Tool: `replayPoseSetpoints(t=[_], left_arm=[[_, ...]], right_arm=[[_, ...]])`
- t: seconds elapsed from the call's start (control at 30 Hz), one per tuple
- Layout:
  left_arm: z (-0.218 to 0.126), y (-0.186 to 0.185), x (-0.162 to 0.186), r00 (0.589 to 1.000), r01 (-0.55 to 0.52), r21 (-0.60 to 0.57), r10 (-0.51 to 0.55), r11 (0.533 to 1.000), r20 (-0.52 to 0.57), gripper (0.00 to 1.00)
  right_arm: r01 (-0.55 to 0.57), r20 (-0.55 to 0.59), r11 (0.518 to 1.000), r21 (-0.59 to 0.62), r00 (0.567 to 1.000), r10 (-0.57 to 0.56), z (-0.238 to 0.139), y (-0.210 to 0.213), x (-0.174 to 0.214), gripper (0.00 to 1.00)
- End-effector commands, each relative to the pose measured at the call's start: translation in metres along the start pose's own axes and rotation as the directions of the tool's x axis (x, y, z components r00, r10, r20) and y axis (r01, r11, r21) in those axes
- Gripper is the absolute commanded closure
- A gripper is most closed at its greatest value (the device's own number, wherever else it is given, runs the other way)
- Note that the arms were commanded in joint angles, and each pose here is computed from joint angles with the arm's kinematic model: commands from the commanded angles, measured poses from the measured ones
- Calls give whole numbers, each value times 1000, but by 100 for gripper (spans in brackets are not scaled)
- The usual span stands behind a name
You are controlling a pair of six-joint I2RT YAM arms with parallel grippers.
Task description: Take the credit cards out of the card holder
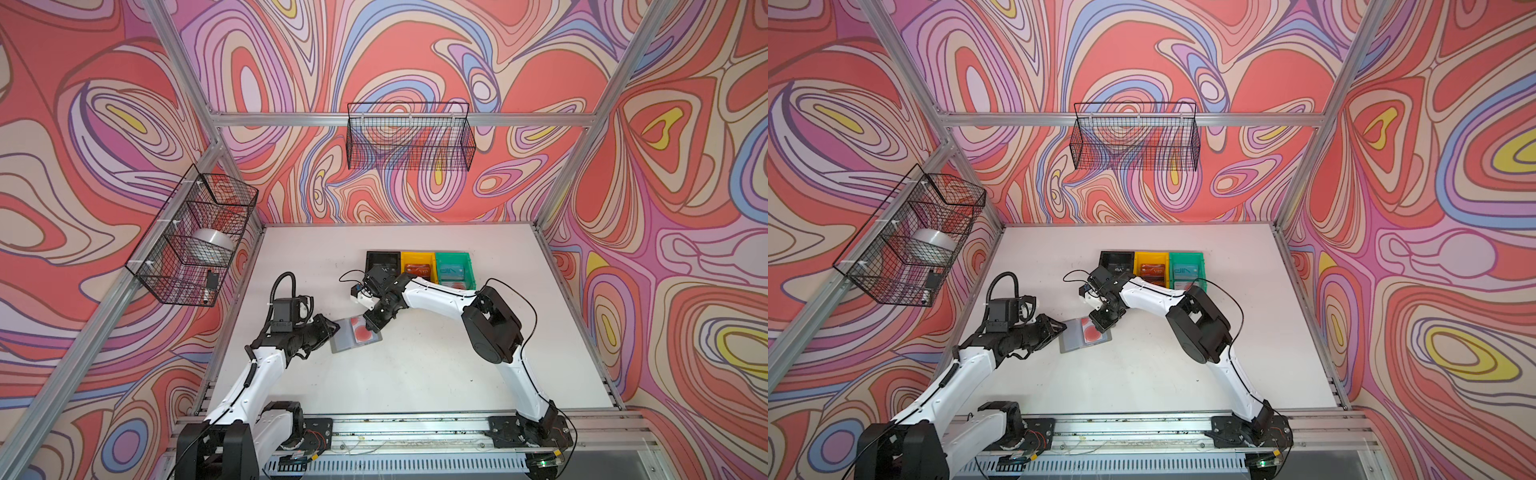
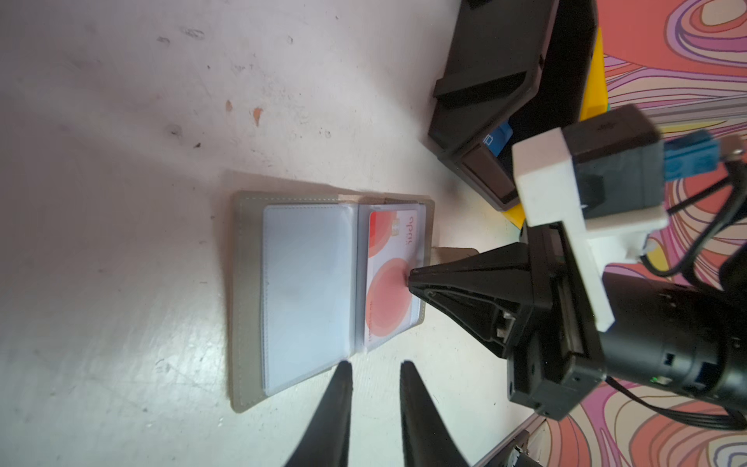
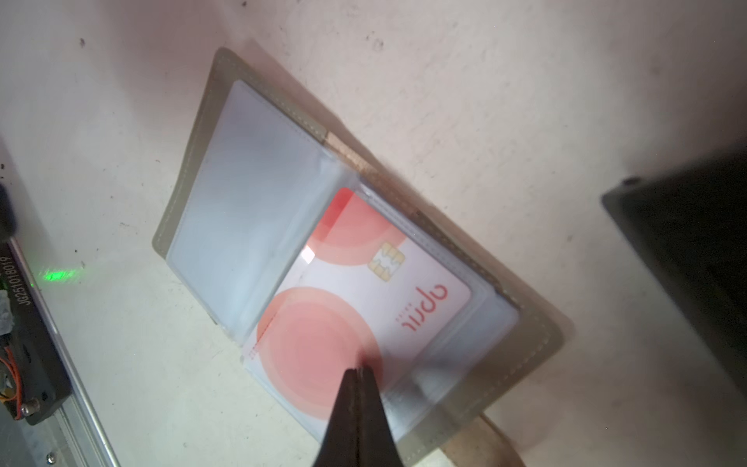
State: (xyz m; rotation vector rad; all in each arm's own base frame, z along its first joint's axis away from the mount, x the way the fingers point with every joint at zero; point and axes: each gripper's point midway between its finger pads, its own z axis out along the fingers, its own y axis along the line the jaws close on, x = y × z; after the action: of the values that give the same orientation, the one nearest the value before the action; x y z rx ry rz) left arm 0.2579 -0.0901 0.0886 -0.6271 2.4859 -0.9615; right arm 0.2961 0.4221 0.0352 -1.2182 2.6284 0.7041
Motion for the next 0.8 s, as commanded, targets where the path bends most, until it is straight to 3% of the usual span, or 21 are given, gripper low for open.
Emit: replayPoseSetpoints(t=[0.0, 0.4, 0.77], left_arm=[[7, -8, -2, 1000, 26, 66, -25, 998, -8, 75], [42, 5, 6, 995, 82, 100, -75, 992, -72, 75], [59, 8, 7, 992, 85, 105, -75, 991, -99, 75]], right_arm=[[0, -26, 999, 32, 1000, 1, 10, -7, 7, 100], [-23, -40, 999, 43, 999, 24, 12, -13, 10, 100], [-28, -62, 999, -23, 998, 27, 24, -6, 15, 100]])
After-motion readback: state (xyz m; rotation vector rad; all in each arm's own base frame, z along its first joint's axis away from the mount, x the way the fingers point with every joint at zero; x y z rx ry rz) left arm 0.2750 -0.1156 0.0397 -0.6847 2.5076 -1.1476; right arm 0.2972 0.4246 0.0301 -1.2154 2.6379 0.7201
